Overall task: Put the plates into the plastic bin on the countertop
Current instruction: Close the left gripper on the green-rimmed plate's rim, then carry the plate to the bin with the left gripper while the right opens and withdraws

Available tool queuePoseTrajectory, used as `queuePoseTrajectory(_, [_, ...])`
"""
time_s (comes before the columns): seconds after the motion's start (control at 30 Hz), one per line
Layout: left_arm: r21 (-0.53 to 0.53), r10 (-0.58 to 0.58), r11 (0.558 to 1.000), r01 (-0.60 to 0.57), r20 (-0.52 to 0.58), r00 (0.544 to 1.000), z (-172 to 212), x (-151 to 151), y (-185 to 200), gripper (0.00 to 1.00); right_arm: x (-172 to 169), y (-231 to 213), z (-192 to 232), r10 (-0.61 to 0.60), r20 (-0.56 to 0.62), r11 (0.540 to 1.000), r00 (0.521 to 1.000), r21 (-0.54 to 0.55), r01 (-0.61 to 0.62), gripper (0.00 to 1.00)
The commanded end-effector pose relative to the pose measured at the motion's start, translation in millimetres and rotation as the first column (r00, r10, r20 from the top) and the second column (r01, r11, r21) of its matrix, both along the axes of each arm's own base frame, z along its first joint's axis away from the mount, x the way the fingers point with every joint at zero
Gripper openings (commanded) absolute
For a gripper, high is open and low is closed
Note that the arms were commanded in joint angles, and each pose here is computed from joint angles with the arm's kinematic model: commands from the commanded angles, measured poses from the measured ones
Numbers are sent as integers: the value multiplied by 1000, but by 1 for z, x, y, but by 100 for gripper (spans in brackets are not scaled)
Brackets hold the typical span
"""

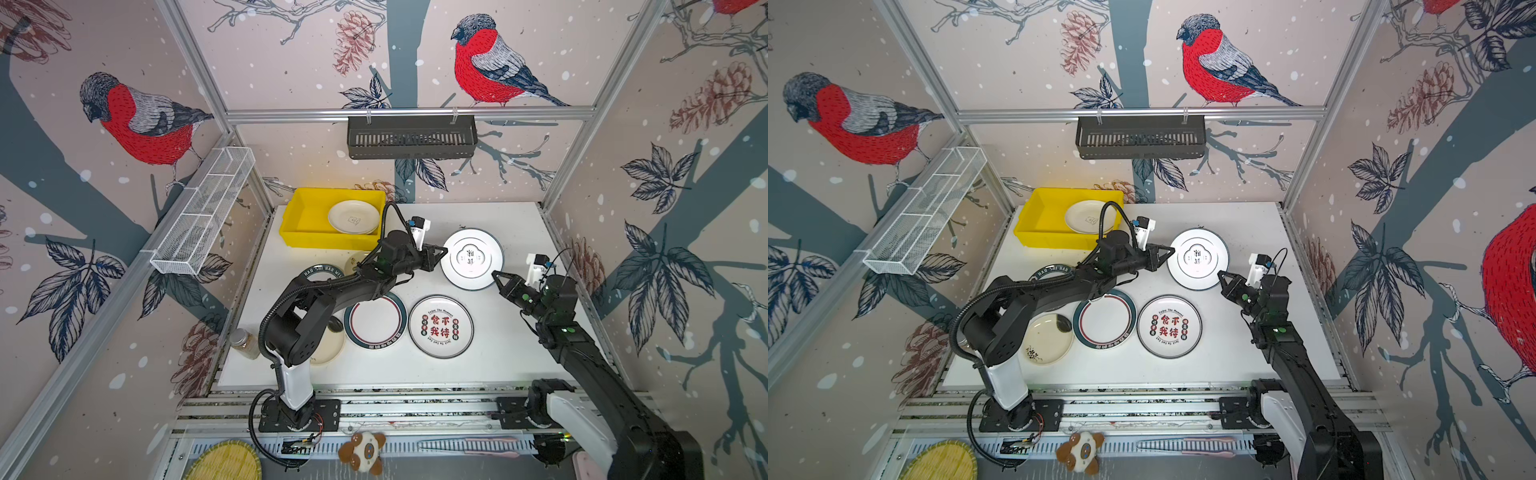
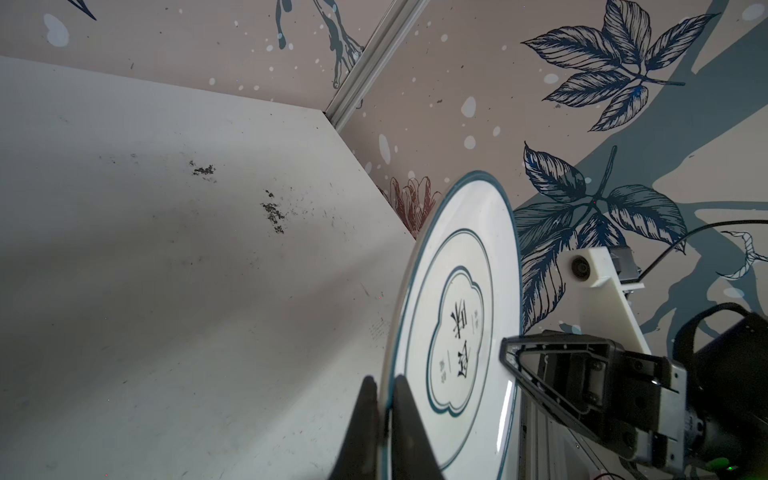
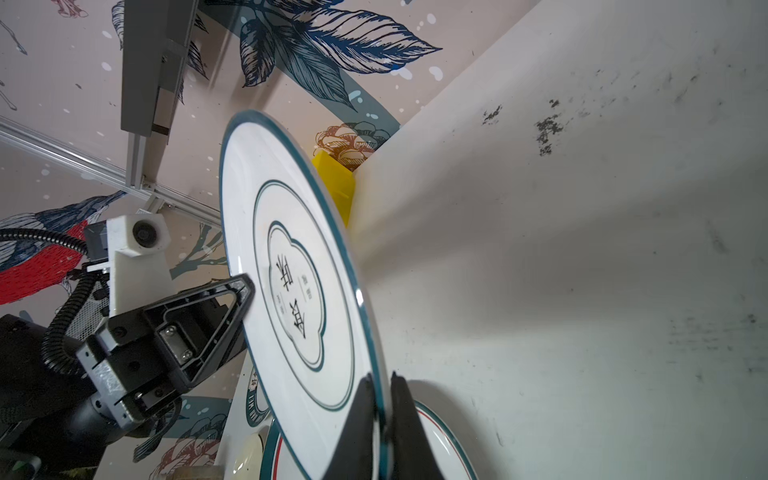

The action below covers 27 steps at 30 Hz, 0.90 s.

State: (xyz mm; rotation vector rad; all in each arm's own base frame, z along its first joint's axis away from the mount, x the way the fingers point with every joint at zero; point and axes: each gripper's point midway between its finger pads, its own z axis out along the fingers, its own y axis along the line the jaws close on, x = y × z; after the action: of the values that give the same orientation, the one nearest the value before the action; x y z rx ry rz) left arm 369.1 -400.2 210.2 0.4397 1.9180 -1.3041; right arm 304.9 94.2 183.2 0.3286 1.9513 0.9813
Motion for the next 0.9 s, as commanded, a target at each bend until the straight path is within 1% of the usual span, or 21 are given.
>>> queuePoseTrajectory(0.0, [-47,-39,998,41,44,998,13,-3,-2,0,-1,7,13,45,66,999,997,-4,-45,19])
queuePoseTrajectory(0.1, [-56,-29,998,31,37,999,13,1,2,0,-1,6,12,42,66,999,997,-7,-42,38])
queuePoseTrajectory(0.2, [-57,-18,998,20,34,999,14,5,7,0,-1,5,12,36,67,999,997,-8,-36,66])
queuePoseTrajectory(0.27, [-68,-13,998,15,32,999,17,8,12,0,-1,4,12,26,64,1000,998,-12,-25,79])
queuePoseTrajectory(0.37, [-70,13,997,-10,37,999,23,14,22,0,-1,1,12,18,65,999,998,-31,-16,94])
queuePoseTrajectory(0.4, [-67,27,997,-25,37,999,24,17,27,0,-1,0,12,13,65,999,998,-39,-11,97])
queuePoseTrajectory(0.43, [-65,43,997,-41,37,998,27,22,33,0,-1,-1,13,8,67,999,998,-50,-4,100])
queuePoseTrajectory(0.53, [-54,97,994,-95,42,994,32,39,55,0,-1,-5,18,-11,87,997,996,-71,17,100])
queuePoseTrajectory(0.67, [-16,208,978,-207,48,977,40,69,95,0,1,-10,23,-38,117,995,992,-85,48,99])
queuePoseTrajectory(0.8, [39,330,941,-335,101,939,56,94,136,0,7,-16,26,-67,135,990,989,-112,82,99])
queuePoseTrajectory(0.87, [61,393,914,-402,115,912,59,107,159,0,9,-17,30,-66,140,988,988,-127,84,99])
